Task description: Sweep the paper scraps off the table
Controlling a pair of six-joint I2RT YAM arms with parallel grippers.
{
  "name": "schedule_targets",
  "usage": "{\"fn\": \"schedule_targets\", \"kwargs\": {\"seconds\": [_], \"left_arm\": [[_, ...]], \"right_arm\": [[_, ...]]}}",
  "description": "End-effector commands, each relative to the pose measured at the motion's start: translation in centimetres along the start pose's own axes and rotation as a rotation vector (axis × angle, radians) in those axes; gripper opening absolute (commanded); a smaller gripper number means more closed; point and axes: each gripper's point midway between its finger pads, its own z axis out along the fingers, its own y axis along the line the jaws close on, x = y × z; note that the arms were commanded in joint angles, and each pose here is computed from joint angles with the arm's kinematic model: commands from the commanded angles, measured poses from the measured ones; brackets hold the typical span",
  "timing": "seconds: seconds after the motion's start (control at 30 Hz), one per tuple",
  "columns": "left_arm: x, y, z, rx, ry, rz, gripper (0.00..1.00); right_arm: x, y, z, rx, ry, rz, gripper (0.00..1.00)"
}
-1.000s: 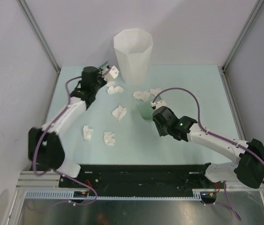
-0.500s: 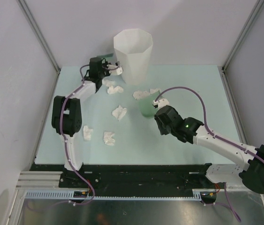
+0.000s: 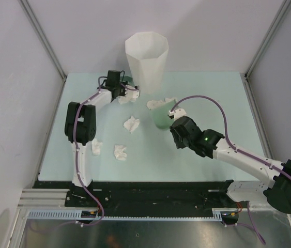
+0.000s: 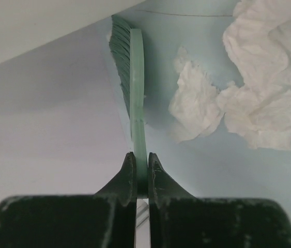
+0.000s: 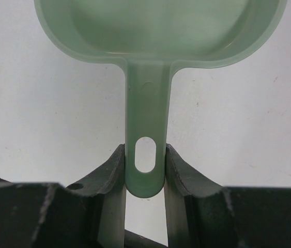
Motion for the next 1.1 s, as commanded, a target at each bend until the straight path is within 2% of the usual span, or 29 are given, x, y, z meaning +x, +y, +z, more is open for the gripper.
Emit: {"fn": "schedule_targets", "kwargs": {"seconds": [0.0, 0.07, 0.1, 0.17, 0.2, 0.23, 0.3, 0.43, 0.57, 0.77, 0.83, 0.9, 0.97, 1.0, 1.07], "left_arm": [[-0.1, -4.6, -1.2, 0.169, 0.014, 0.049, 0.00], [-1.3, -5.2, -3.4, 0.190, -0.039, 0.043, 0.00], [-1.5, -8.1, -4.2, 0.256, -0.054, 0.039, 0.00], [-2.9, -8.3, -6.9, 0.249, -0.095, 0.015, 0.00], [-3.2, -11.2, -7.8, 0.309, -0.102, 0.005, 0.00], [-4.0, -11.0, -9.5, 0.296, -0.125, -0.015, 0.00], [-4.8, -14.3, -11.1, 0.370, -0.148, -0.043, 0.00], [-6.6, -15.1, -15.1, 0.377, -0.212, -0.185, 0.00], [-8.2, -11.8, -18.2, 0.300, -0.274, -0.371, 0.00], [-8.8, -3.8, -23.5, 0.099, -0.302, -0.671, 0.00], [-8.5, -1.1, -26.7, 0.004, -0.311, -0.763, 0.00], [-7.4, -0.1, -29.0, -0.029, -0.279, -0.857, 0.00], [-5.1, -0.9, -30.6, -0.040, -0.181, -0.911, 0.00], [-3.3, -1.4, -31.1, -0.061, -0.117, -0.938, 0.00], [0.9, -3.3, -33.0, -0.123, 0.106, -0.985, 0.00]], "right_arm": [[-0.7, 0.1, -0.6, -0.006, -0.028, 0.011, 0.00], [-0.2, 0.0, -0.7, -0.004, -0.011, 0.010, 0.00], [-0.1, 0.0, -0.6, -0.002, -0.003, 0.013, 0.00], [0.5, 0.0, -0.2, 0.004, 0.023, 0.012, 0.00], [0.7, 0.1, 0.0, 0.006, 0.035, 0.017, 0.00], [0.9, 0.3, 0.2, -0.003, 0.046, 0.019, 0.00], [1.9, 0.7, 0.8, -0.010, 0.090, 0.018, 0.00], [4.2, 1.9, 1.2, -0.041, 0.182, 0.024, 0.00], [6.0, 3.2, 1.1, -0.077, 0.227, 0.036, 0.00], [8.3, 5.1, 0.3, -0.099, 0.262, 0.003, 0.00], [8.8, 5.2, 0.0, -0.089, 0.267, -0.011, 0.00], [9.3, 5.1, -0.1, -0.083, 0.268, -0.012, 0.00], [9.4, 5.2, -0.1, -0.090, 0.257, -0.008, 0.00], [9.4, 5.3, 0.0, -0.097, 0.251, -0.005, 0.00], [9.3, 5.4, 0.1, -0.105, 0.241, -0.008, 0.00]]}}
